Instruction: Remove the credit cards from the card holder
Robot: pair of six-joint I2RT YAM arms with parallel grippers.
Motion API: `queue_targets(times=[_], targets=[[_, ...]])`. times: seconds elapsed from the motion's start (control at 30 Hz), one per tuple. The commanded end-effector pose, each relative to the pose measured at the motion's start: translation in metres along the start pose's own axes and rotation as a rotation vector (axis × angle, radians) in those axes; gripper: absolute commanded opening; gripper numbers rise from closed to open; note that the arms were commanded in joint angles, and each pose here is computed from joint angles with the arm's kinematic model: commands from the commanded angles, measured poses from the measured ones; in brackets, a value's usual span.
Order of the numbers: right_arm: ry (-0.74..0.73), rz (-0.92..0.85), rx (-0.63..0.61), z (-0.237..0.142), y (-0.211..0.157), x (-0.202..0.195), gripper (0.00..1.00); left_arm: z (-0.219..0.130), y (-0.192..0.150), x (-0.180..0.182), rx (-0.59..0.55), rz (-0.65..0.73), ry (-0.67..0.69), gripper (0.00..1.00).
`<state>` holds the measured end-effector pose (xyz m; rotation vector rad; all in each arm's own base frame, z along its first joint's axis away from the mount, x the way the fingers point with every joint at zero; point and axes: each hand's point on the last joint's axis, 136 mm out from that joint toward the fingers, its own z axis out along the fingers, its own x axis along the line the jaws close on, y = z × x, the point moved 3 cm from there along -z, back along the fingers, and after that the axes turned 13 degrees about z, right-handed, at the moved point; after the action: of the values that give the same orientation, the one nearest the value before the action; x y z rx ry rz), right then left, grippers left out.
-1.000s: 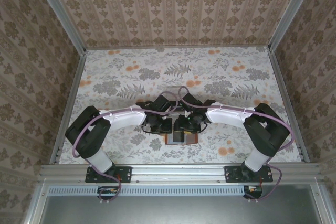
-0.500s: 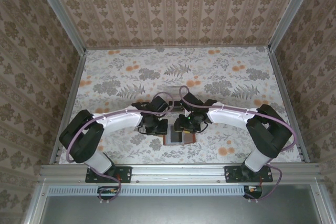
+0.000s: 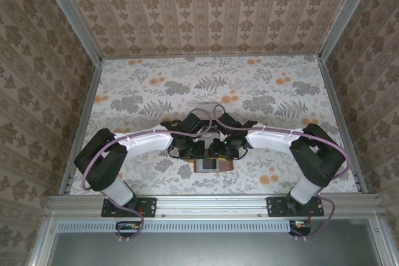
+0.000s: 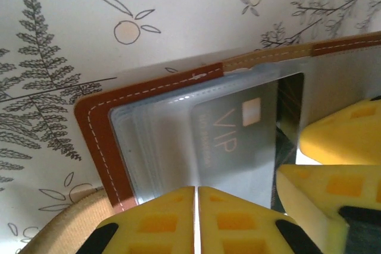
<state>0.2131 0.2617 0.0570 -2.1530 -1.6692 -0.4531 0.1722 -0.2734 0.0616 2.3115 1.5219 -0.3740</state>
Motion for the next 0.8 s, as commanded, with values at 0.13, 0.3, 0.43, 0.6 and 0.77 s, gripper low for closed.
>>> queue_targets(times=[0.13,0.3,0.43,0.6,0.77], targets=[[0.049,0.029,0.036,0.01,-0.005,-0.002,0.34,0.013,-0.007,0.006,0.079,-0.006,0.059,0.11],[0.096,0.032,0.032,0.005,-0.007,0.003,0.3,0.017,-0.013,0.009,0.104,-0.004,0.08,0.11],[0.114,0.031,0.017,-0.003,-0.006,0.005,0.27,0.017,-0.015,0.01,0.112,-0.002,0.091,0.1],[0.125,0.031,0.002,-0.011,-0.006,0.006,0.25,0.013,-0.016,0.013,0.111,-0.006,0.11,0.1],[0.128,0.033,0.003,-0.012,-0.006,0.006,0.19,0.01,-0.017,0.014,0.108,-0.003,0.122,0.1]])
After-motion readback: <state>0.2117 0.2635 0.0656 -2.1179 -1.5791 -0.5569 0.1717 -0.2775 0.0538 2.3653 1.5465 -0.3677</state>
